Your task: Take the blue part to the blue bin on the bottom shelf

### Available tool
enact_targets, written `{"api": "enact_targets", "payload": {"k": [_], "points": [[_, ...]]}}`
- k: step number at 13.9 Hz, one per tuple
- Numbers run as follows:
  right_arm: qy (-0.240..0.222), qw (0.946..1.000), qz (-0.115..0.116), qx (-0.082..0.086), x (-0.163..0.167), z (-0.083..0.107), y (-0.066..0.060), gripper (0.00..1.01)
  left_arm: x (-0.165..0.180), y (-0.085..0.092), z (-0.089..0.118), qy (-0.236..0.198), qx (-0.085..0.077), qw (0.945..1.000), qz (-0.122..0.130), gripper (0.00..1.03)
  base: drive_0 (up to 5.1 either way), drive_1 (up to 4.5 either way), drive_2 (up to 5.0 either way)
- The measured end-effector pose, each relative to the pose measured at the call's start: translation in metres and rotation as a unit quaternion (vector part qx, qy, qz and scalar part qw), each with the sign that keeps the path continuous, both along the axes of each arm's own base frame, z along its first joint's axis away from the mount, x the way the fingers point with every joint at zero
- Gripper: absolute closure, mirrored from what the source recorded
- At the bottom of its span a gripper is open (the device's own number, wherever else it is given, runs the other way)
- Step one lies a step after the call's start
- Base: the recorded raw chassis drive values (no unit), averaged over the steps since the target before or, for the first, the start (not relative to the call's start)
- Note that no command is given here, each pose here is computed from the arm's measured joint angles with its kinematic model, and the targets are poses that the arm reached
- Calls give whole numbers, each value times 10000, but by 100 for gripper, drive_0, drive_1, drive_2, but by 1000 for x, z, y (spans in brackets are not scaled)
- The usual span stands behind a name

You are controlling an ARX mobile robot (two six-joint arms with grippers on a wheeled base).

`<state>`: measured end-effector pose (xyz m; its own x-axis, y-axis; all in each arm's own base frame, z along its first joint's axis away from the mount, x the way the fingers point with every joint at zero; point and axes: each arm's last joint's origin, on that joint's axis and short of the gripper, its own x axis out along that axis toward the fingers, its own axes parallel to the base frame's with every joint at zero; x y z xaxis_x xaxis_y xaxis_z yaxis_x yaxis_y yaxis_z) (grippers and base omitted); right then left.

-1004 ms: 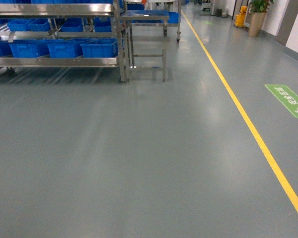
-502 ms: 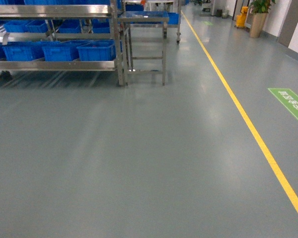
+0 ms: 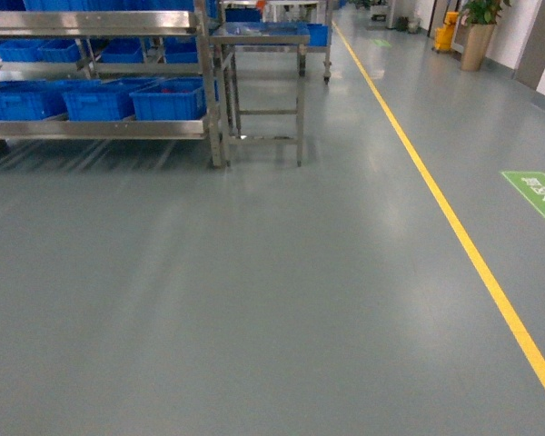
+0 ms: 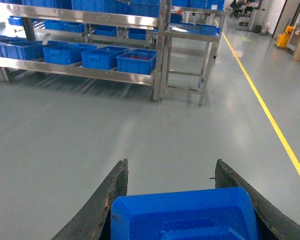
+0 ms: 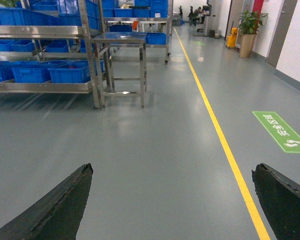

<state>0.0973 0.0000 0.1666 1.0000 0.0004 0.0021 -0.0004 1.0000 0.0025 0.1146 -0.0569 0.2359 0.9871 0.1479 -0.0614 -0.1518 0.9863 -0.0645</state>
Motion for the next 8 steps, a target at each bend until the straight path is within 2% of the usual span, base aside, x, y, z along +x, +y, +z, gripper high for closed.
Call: {"api": "enact_targets", "payload": {"k": [8], "points": [[-4, 10000, -2, 0, 0, 0, 0, 3, 0, 0, 0, 18, 12, 10000, 6, 59, 5, 418, -408]]}}
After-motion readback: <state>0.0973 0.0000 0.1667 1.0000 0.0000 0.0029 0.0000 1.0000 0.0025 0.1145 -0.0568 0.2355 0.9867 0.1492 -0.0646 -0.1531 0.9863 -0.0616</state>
